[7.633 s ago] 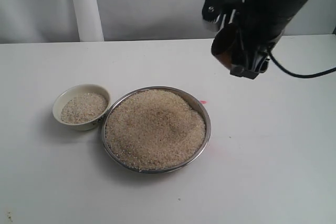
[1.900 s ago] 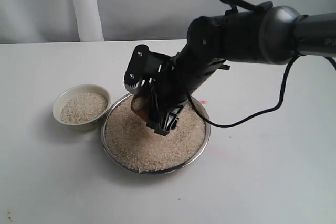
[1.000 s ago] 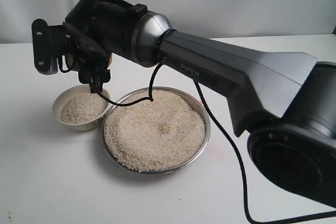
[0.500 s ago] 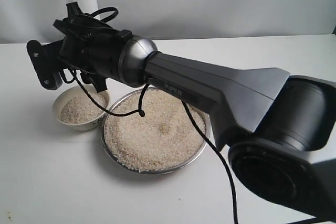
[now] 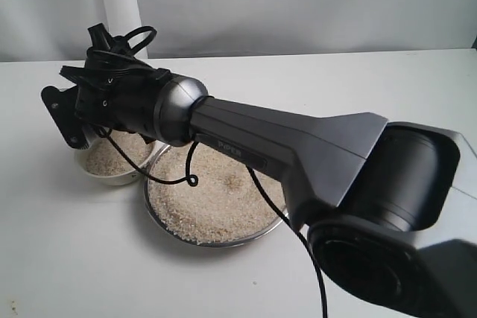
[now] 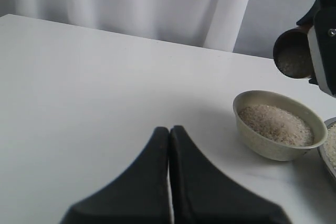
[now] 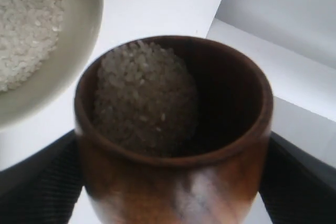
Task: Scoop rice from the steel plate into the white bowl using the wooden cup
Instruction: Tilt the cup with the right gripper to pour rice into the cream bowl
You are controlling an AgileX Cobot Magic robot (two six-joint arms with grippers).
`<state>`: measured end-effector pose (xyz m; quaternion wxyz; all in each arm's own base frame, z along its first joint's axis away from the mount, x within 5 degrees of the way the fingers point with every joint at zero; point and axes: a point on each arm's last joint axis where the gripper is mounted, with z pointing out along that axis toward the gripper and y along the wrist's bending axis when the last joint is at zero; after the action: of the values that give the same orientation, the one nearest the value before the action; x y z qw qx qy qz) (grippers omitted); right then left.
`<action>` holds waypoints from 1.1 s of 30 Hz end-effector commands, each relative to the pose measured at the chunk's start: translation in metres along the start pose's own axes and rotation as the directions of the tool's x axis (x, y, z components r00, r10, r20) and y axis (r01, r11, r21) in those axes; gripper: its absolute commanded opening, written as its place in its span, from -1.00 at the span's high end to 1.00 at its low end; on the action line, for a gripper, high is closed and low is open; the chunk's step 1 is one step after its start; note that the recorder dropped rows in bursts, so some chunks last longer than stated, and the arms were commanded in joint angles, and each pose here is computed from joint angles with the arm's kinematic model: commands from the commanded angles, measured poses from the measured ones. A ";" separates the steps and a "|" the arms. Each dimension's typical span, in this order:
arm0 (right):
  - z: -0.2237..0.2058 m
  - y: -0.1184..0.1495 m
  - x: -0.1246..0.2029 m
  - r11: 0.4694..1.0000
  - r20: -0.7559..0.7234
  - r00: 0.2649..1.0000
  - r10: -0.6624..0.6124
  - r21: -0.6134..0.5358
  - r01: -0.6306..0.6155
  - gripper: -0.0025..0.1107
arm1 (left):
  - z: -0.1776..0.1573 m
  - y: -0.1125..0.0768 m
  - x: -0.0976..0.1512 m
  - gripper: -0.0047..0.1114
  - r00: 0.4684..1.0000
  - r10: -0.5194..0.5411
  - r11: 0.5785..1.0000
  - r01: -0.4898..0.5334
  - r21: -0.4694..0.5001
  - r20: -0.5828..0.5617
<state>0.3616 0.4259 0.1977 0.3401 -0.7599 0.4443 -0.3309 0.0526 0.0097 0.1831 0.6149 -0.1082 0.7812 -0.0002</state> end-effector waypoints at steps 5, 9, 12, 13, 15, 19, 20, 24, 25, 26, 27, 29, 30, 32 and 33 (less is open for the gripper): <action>-0.007 -0.003 0.001 0.999 -0.053 0.998 -0.038 0.009 0.039 0.96 | 0.000 0.000 0.000 0.92 1.000 0.002 1.000 -0.002 0.005 0.002; -0.008 -0.002 0.002 0.999 -0.076 0.997 -0.032 0.001 0.032 0.96 | 0.000 0.000 0.000 0.92 1.000 0.002 1.000 -0.002 0.005 0.002; -0.008 -0.002 0.001 1.000 -0.069 0.997 -0.030 0.007 0.030 0.96 | 0.000 0.000 0.000 0.92 1.000 0.002 1.000 -0.002 0.005 0.002; -0.009 -0.002 -0.001 0.999 -0.066 0.997 -0.033 0.010 0.033 0.96 | 0.000 0.000 0.000 0.92 1.000 0.002 1.000 -0.002 0.005 0.002; -0.010 -0.002 -0.003 0.999 -0.063 0.997 -0.038 0.013 0.039 0.96 | 0.000 0.000 0.000 0.92 1.000 0.002 1.000 -0.002 0.005 0.002; -0.013 -0.002 -0.008 0.999 -0.054 0.998 -0.042 0.016 0.043 0.96 | 0.000 0.000 0.000 0.92 1.000 0.002 1.000 -0.002 0.005 0.002; -0.013 -0.002 -0.008 0.999 -0.052 0.998 -0.042 0.017 0.043 0.96 | 0.000 0.000 0.000 0.92 1.000 0.002 1.000 -0.002 0.005 0.002; -0.012 -0.001 -0.008 0.997 -0.056 0.996 -0.069 0.019 0.070 0.96 | 0.000 0.000 0.000 0.92 1.000 0.002 1.000 -0.002 0.005 0.002; -0.012 -0.001 -0.008 0.997 -0.058 0.996 -0.074 0.018 0.075 0.96 | 0.000 0.000 0.000 0.92 1.000 0.002 1.000 -0.002 0.005 0.002; -0.012 -0.001 -0.008 0.997 -0.058 0.996 -0.074 0.018 0.075 0.96 | 0.000 0.000 0.000 0.92 1.000 0.002 1.000 -0.002 0.005 0.002; -0.012 -0.001 -0.008 0.997 -0.058 0.995 -0.076 0.018 0.077 0.96 | 0.000 0.000 0.000 0.92 1.000 0.002 1.000 -0.002 0.005 0.002; -0.012 -0.001 -0.009 0.996 -0.057 0.994 -0.089 0.017 0.090 0.96 | 0.000 0.000 0.000 0.92 1.000 0.002 1.000 -0.002 0.005 0.002; -0.012 -0.001 -0.010 0.994 -0.056 0.993 -0.107 0.017 0.108 0.96 | 0.000 0.000 0.000 0.92 1.000 0.002 1.000 -0.002 0.005 0.002; -0.014 0.000 -0.012 0.985 -0.057 0.983 -0.172 0.013 0.173 0.96 | 0.000 0.000 0.000 0.92 1.000 0.002 1.000 -0.002 0.005 0.002; -0.014 0.000 -0.013 0.976 -0.056 0.975 -0.215 0.011 0.215 0.96 | 0.000 0.000 0.000 0.92 1.000 0.002 1.000 -0.002 0.005 0.002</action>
<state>0.3490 0.4317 0.1990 0.3102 -0.7739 0.4109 -0.3688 0.0526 0.0097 0.1831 0.6149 -0.1082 0.7812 -0.0002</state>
